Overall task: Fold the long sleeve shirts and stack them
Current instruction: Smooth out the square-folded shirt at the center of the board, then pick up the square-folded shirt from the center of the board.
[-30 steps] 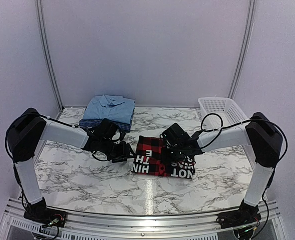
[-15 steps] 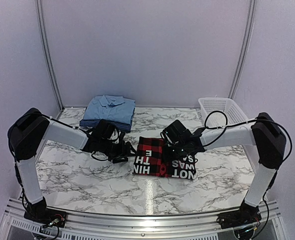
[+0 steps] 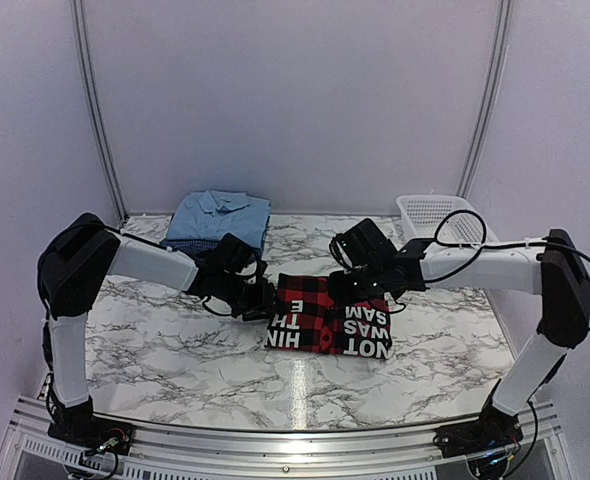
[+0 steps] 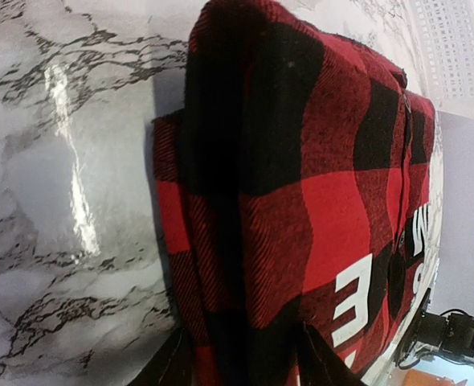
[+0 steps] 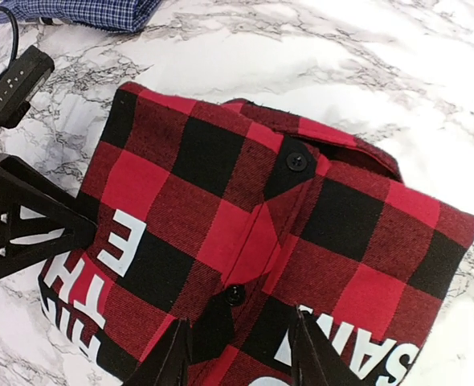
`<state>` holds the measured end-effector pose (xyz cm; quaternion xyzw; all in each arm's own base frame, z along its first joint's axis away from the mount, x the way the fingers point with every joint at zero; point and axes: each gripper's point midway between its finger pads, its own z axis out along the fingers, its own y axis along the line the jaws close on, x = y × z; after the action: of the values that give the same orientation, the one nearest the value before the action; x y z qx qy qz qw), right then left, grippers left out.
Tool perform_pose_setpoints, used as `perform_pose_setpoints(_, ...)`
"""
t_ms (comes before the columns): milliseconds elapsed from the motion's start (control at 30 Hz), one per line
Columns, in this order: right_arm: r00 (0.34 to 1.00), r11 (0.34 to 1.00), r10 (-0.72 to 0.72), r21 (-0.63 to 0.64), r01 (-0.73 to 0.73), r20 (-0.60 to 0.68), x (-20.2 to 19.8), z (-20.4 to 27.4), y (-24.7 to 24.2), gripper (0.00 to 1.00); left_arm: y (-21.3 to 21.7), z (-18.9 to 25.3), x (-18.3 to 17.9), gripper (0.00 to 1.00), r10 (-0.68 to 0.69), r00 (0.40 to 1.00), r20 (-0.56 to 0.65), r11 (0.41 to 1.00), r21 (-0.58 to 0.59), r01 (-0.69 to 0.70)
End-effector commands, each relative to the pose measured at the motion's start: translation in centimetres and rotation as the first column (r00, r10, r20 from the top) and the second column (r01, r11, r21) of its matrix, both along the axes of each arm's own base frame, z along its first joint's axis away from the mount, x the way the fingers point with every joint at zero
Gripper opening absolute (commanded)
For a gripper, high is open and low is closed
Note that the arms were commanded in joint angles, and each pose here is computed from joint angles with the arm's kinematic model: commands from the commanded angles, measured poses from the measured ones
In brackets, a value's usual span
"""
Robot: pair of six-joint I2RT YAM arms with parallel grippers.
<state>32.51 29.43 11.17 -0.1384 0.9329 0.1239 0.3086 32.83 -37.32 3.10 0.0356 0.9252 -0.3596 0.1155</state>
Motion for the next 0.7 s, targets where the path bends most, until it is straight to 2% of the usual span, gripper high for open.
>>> perform_pose_setpoints(0, 0.999, 0.998, -0.04, -0.05, 0.041, 0.022, 0.5, 0.4, -2.1, 0.38, 1.3, -4.2, -1.5, 0.44, 0.009, 0.996, -0.09, 0.986, 0.165, 0.006)
perform_pose_setpoints(267, 0.99, 0.985, -0.142, -0.104, 0.139, -0.02, 0.0, -3.2, -7.4, 0.39, 0.4, -6.1, -2.5, 0.32, -0.003, 0.992, -0.128, 0.971, 0.236, 0.034)
perform_pose_setpoints(467, 0.981, 0.976, -0.188, -0.122, 0.181, -0.05, -1.0, -5.6, -10.2, 0.39, 0.1, -6.3, -2.6, 0.15, 0.032, 0.992, -0.119, 0.966, 0.258, 0.0)
perform_pose_setpoints(667, 0.976, 0.972, -0.199, -0.147, 0.184, -0.092, -2.1, -8.1, -11.0, 0.39, -0.2, -4.4, -1.6, 0.0, 0.074, 0.995, -0.06, 0.966, 0.252, -0.057)
